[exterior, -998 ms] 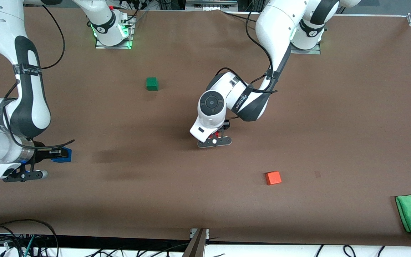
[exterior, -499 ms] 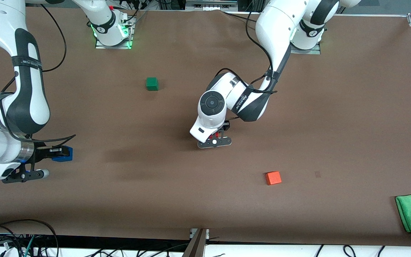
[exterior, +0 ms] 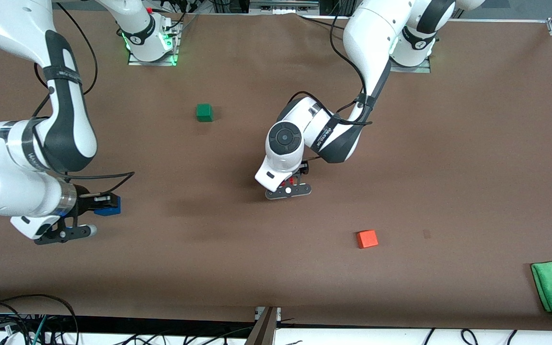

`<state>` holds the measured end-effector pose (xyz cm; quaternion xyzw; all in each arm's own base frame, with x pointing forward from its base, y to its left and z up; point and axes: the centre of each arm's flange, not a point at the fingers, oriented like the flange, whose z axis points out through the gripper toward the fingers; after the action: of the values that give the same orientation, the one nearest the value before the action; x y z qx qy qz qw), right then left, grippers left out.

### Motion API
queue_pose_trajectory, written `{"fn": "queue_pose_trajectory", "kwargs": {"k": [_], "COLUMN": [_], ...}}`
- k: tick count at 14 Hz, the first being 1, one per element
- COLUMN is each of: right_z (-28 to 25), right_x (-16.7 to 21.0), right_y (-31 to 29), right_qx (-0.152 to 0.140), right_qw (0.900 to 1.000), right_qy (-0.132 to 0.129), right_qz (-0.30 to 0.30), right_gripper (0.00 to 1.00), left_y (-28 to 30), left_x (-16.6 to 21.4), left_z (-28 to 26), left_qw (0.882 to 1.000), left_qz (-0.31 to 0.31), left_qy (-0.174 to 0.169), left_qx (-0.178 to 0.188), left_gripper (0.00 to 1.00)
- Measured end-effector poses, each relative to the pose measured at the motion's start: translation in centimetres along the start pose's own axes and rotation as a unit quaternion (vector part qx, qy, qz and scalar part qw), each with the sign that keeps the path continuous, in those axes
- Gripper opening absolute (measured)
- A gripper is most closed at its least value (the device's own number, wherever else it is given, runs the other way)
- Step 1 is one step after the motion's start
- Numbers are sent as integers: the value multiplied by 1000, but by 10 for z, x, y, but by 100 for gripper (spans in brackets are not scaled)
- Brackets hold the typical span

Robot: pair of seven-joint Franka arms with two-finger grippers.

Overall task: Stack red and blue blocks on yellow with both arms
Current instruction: 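Lower the red cube onto the yellow cube while the right gripper grasps blue, then open the left gripper and withdraw while the right gripper carries blue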

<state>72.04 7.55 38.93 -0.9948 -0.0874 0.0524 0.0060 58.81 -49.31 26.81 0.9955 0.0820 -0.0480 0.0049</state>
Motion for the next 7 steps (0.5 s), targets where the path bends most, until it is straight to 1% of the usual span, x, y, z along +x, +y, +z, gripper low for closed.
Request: {"fn": "queue_pose_trajectory", "kwargs": {"k": [2, 3, 4, 6, 7], "right_z": [-1, -1, -1, -1, -1], "right_x": [1, 1, 1, 1, 1], "right_y": [-15, -20, -24, -30, -34], "right_qx": [-1, -1, -1, -1, 0], "right_qw": [1000, 1000, 1000, 1000, 1000], "right_qy": [0, 0, 0, 0, 0], "right_qz": [-5, -7, -10, -8, -3], "right_gripper": [55, 55, 55, 55, 55], "left_y": [2, 3, 6, 6, 1], "left_x": [-5, -10, -17, -33, -41], "left_z": [-13, -31, -55, -108, -132], "left_qw": [1000, 1000, 999, 999, 998], "left_qz": [1, 1, 1, 4, 6], "left_qy": [-13, -25, -36, -53, -61], "left_qx": [9, 15, 17, 10, 13], "left_gripper": [90, 90, 91, 91, 91]}}
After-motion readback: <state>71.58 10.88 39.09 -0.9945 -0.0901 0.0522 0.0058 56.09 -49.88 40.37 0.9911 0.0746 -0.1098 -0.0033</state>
